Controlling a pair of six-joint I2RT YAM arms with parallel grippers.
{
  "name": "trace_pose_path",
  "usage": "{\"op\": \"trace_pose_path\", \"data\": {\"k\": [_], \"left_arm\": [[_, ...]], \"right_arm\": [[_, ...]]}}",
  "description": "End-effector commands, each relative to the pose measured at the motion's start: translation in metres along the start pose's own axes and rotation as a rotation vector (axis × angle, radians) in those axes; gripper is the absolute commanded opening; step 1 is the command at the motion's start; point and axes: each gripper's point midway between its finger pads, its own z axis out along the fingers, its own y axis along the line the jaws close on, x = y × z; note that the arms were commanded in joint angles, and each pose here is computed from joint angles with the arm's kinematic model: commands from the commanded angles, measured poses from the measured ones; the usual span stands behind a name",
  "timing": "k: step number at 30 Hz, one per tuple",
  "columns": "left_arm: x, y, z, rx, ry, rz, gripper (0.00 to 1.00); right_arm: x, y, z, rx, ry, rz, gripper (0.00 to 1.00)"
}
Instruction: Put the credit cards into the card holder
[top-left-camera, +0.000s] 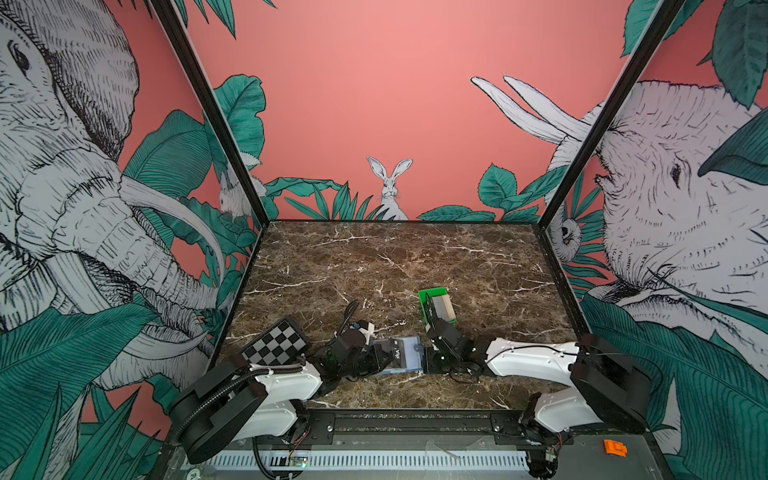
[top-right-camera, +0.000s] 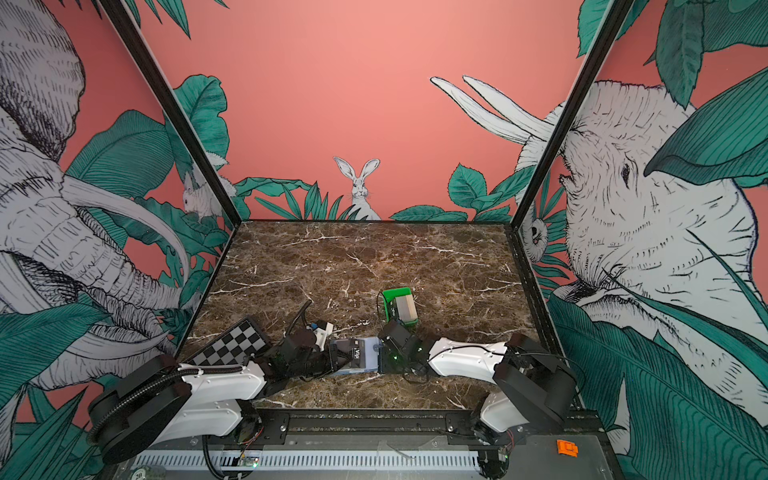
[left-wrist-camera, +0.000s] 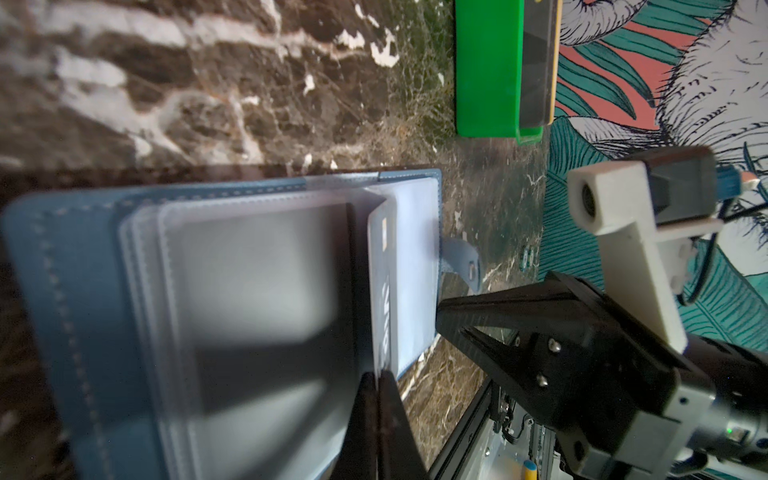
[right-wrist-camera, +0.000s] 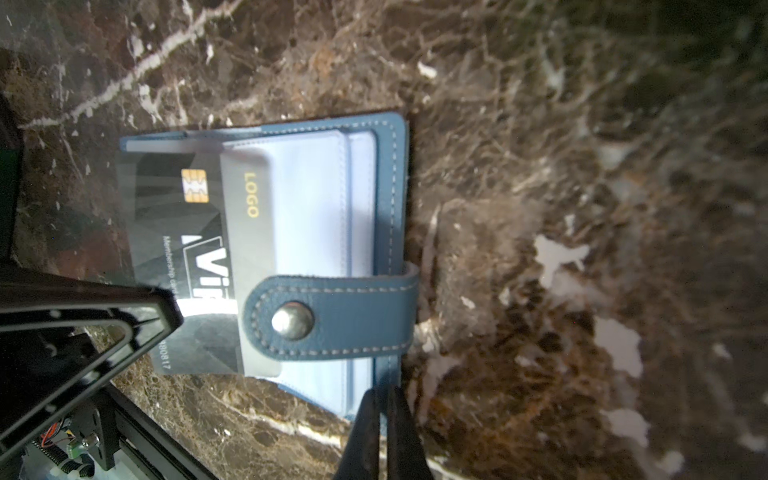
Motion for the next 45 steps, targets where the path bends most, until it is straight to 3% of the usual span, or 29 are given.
{"op": "trace_pose_path", "data": {"k": [1, 38, 45], "left_arm": [[0.0, 0.0, 0.002, -0.011, 0.012, -0.009, 0.0], [0.006, 0.005, 0.017, -0.035, 0.038, -0.033, 0.0], [0.007, 0.007, 0.01, -0.093, 0.052, -0.022, 0.14]], "right_arm": [[0.0, -0.004, 0.0, 0.033, -0.003, -0.011, 0.08], [-0.001, -0.006, -0.003, 0.044, -0.012, -0.016, 0.06], [-0.001, -0.006, -0.003, 0.046, -0.011, -0.016, 0.06]]}}
